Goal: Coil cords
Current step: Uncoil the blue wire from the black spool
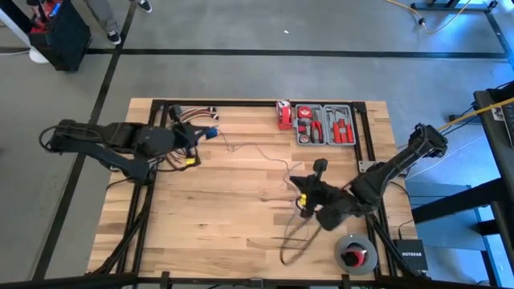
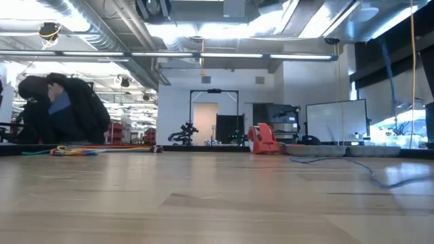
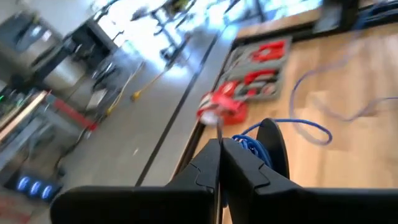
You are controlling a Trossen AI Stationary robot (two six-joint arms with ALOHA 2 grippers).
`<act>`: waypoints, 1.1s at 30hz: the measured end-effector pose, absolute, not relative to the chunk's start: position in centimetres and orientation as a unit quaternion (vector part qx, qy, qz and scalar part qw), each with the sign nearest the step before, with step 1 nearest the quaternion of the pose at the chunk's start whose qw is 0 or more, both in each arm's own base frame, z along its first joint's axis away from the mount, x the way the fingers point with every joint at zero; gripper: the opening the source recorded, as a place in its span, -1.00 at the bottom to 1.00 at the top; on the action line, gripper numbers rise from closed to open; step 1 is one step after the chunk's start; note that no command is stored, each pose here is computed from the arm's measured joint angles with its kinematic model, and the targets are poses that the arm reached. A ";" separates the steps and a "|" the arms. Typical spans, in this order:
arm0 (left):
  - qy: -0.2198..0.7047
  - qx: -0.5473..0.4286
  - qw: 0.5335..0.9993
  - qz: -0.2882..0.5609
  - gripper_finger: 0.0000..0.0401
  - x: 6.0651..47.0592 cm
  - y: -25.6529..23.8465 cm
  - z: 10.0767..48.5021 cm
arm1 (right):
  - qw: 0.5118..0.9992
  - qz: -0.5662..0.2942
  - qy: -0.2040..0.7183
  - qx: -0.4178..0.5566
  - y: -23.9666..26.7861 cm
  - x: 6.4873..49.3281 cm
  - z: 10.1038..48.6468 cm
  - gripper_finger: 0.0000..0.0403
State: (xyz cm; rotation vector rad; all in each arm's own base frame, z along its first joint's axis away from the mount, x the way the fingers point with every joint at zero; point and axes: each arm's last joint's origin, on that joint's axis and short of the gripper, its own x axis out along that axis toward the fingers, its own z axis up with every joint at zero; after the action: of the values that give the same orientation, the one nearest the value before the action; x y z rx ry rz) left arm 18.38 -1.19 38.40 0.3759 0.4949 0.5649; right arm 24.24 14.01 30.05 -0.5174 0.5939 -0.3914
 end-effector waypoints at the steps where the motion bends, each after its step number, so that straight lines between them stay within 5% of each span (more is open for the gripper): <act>1: 0.232 0.190 0.917 0.261 -0.96 18.2 -1.6 38.6 | 0.907 -0.200 0.297 -0.220 13.4 24.3 29.1 -0.92; 6: 0.185 0.192 0.937 0.227 -0.96 17.6 -2.8 39.7 | 0.901 -0.195 0.353 -0.162 11.0 25.2 27.2 -0.64; 15: 0.203 0.191 0.937 0.208 -0.96 18.3 -3.4 39.0 | 0.937 -0.099 0.317 -0.109 11.3 26.4 35.0 -0.16; 23: 0.202 0.202 0.936 0.204 -0.96 19.6 -3.7 38.7 | 0.937 -0.193 0.194 -0.219 11.1 29.5 34.1 -0.11; 33: 0.161 0.168 0.949 0.212 -0.96 20.1 -3.9 39.4 | 0.960 -0.133 0.185 -0.162 7.6 35.7 27.6 -0.11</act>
State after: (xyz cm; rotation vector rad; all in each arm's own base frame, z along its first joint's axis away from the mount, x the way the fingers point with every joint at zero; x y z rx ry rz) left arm 20.05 -3.89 39.39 0.3413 0.3276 0.4319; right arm 35.74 7.57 27.58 -0.3277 0.3740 -0.2703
